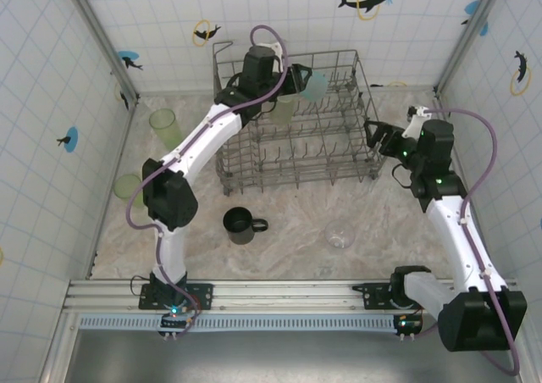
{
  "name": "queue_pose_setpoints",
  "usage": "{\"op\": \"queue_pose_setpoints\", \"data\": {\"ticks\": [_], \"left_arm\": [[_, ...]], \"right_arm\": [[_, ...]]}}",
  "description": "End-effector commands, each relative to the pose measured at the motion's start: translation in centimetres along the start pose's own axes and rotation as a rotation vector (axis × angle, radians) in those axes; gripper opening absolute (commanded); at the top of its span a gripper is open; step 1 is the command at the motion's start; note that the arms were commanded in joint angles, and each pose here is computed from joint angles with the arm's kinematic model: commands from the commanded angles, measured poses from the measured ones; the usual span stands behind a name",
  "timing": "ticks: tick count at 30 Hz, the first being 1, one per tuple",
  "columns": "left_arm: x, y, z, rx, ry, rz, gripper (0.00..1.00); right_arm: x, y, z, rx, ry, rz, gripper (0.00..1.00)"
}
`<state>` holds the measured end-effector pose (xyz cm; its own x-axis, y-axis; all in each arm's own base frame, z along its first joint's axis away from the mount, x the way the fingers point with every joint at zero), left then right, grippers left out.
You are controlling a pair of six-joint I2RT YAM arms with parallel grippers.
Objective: Load the cups into the dish rack
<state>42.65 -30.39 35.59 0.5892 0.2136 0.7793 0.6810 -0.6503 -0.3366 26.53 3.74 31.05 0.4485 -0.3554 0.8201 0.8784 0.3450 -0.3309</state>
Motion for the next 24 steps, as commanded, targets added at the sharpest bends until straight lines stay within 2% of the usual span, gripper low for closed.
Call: {"op": "queue_pose_setpoints", "data": {"ticks": [1, 11, 17, 21, 24], "left_arm": [[0.0, 1.1, 0.5, 0.059, 0.091, -0.010, 0.00], [-1.1, 4.6, 1.5, 0.118, 0.229, -0.066, 0.00], [-2.2, 7.0, 1.0, 0.074, 0.263, -0.130, 0.00], [-4.0, 8.6, 0.2, 0.142, 0.436, -0.182, 0.00], [-4.8, 9.5, 0.2, 0.195, 0.480, -0.215, 0.00]], "right_arm": [[-1.0, -0.5, -1.2, -0.082, -0.038, -0.013, 0.99], [-3.0, -0.1, -3.2, -0.133, -0.032, -0.022, 0.99], [-3.8, -0.2, -3.6, -0.153, -0.025, -0.013, 0.99], [-3.7, -0.7, -3.6, -0.167, -0.031, -0.028, 0.99], [-3.4, -1.0, -3.4, -0.173, -0.037, -0.037, 0.99]]}}
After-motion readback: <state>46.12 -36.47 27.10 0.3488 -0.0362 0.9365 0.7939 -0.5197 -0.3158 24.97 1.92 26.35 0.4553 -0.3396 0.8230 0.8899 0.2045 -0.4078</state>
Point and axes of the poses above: each hand's point on the last joint's axis, 136 mm out from that joint toward the fingers, its own y axis out along the fingers, its own z axis along the line the jaws close on, x = y × z, the point moved 10 cm from there along -y, back along the fingers, and after that the axes turned 1 degree about -y, right-handed, at the moved point
